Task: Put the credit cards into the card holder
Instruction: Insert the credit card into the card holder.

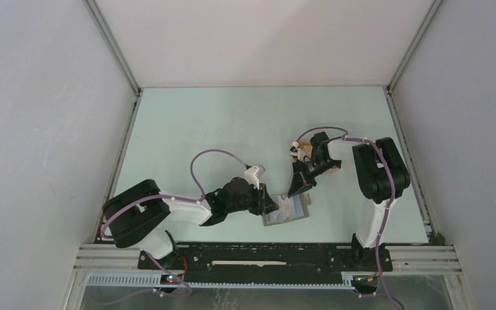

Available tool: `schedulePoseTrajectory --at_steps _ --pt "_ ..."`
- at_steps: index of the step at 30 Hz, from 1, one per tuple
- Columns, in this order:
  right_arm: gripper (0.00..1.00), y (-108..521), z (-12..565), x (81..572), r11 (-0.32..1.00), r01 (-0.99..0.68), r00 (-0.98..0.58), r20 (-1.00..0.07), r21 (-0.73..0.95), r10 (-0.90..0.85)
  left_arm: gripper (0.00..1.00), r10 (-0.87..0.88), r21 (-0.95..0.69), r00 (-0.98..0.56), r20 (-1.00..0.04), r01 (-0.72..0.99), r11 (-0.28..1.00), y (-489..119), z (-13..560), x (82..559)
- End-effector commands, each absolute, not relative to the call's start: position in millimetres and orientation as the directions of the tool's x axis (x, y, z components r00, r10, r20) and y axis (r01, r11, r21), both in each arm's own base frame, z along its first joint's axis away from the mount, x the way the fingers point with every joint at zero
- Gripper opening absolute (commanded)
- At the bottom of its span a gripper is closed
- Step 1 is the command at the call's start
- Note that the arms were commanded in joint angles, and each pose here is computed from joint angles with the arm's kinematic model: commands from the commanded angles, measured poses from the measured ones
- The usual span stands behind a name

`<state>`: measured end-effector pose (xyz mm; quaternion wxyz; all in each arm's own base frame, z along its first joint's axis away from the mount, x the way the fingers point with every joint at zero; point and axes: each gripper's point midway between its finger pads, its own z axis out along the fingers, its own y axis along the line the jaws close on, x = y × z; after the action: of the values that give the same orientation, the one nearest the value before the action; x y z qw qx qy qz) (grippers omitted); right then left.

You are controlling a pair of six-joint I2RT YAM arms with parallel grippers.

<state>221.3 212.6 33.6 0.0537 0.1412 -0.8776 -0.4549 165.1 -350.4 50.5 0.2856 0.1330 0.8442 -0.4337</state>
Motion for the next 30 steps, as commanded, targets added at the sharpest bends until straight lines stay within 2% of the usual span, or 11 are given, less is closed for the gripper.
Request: schedulePoseTrajectory --at_steps 1,5,11,24,30 --pt "0.03 217 25 226 0.568 -0.237 -0.944 -0.049 0.788 -0.326 0.33 -0.079 -0.650 -0.776 -0.625 0.462 0.603 -341 68 170" --pt "0.04 218 25 225 0.569 -0.256 -0.938 -0.060 0.781 -0.341 0.34 -0.065 -0.600 -0.781 -0.621 0.420 0.681 -323 56 172" --pt "0.04 219 27 224 0.573 -0.298 -0.927 -0.087 0.764 -0.365 0.27 -0.034 -0.575 -0.811 -0.584 0.384 0.723 -311 42 165" --pt "0.06 230 32 222 0.564 -0.358 -0.907 -0.134 0.744 -0.398 0.26 -0.009 -0.608 -0.838 -0.546 0.389 0.693 -325 36 159" --pt "0.11 232 31 221 0.565 -0.352 -0.907 -0.124 0.746 -0.402 0.25 -0.002 -0.627 -0.850 -0.526 0.387 0.676 -333 32 156"
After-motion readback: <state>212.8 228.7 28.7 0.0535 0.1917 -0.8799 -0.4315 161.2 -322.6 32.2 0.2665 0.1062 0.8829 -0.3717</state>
